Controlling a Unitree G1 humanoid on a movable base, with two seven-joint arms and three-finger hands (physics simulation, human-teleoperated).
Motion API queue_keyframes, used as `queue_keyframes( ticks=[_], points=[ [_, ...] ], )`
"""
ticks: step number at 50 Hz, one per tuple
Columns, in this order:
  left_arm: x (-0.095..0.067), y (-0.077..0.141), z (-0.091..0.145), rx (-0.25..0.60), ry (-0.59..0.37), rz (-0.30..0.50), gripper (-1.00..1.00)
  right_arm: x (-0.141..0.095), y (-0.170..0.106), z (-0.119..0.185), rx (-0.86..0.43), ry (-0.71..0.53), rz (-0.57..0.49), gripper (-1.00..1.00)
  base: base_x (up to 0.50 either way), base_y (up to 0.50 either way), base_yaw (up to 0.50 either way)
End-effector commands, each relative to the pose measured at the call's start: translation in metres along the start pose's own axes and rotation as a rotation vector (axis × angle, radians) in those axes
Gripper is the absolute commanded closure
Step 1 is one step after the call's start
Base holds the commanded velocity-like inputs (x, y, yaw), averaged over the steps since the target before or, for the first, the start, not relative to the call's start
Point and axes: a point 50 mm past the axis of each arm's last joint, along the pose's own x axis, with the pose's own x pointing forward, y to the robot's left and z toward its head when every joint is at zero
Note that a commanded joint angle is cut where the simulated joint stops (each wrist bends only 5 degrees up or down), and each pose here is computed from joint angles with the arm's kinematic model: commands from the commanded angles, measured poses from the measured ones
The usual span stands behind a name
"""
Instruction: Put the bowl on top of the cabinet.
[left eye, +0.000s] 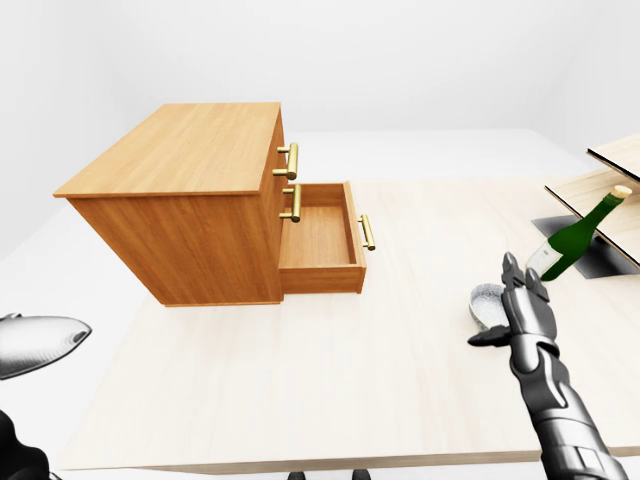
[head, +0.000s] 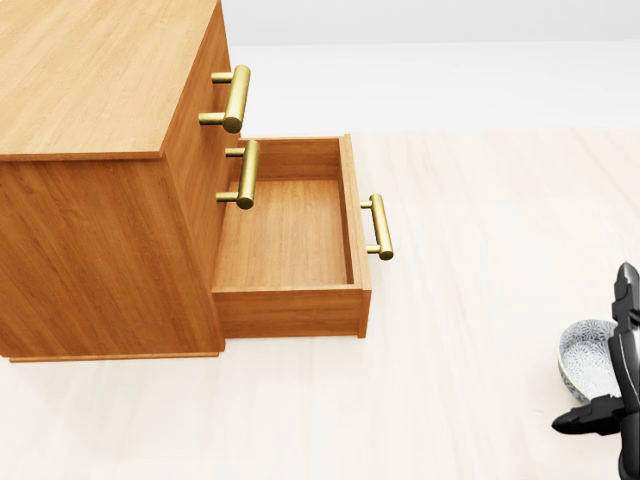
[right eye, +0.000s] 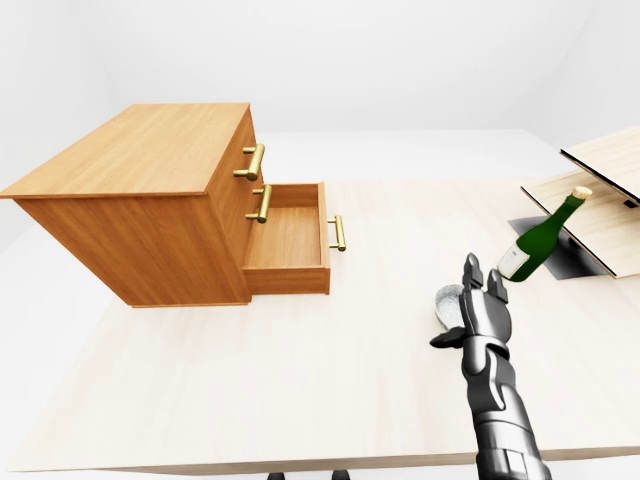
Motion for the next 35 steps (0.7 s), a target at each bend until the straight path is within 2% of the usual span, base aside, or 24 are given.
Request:
queue_keyframes(
  ticks=[1,23,24,25,26,27,35],
  points=[
    [0.0,-0.0002,0.0001,0.0,-0.001,0.0,-1.0,0.0024,0.0038,-0.0053,-0.016,0.025,0.001,-1.0,0.0,0.0,0.0],
    [0.0003,-0.0001,-0.0003,0.0,0.0,-0.001,-1.0,0.0042,0.0074,-0.0098,-0.033,0.046,0.002,-1.0,0.0,0.0,0.0],
    [0.0002,-0.0003,-0.0005,-0.001,0.001,-0.002,-1.0,0.0036,0.0079,-0.0109,-0.033,0.049,0.005,-0.12,0.0,0.0,0.0],
    [0.0001,-0.0004,-0.0005,-0.001,0.001,-0.002,-1.0,0.0035,0.0081,-0.011,-0.032,0.05,0.007,0.9,0.0,0.0,0.0],
    [0.0001,-0.0004,-0.0005,-0.001,0.001,-0.002,-1.0,0.0034,0.0081,-0.0109,-0.032,0.05,0.007,0.9,0.0,0.0,0.0],
    [0.0001,-0.0005,-0.0007,-0.001,0.002,-0.002,-1.0,0.0027,0.0096,-0.012,-0.027,0.055,0.021,1.0,0.0,0.0,0.0],
    [-0.0002,-0.0008,-0.0011,0.001,0.003,-0.003,-1.0,0.0033,0.0078,-0.0108,-0.023,0.05,0.016,1.0,0.0,0.0,0.0]
  ],
)
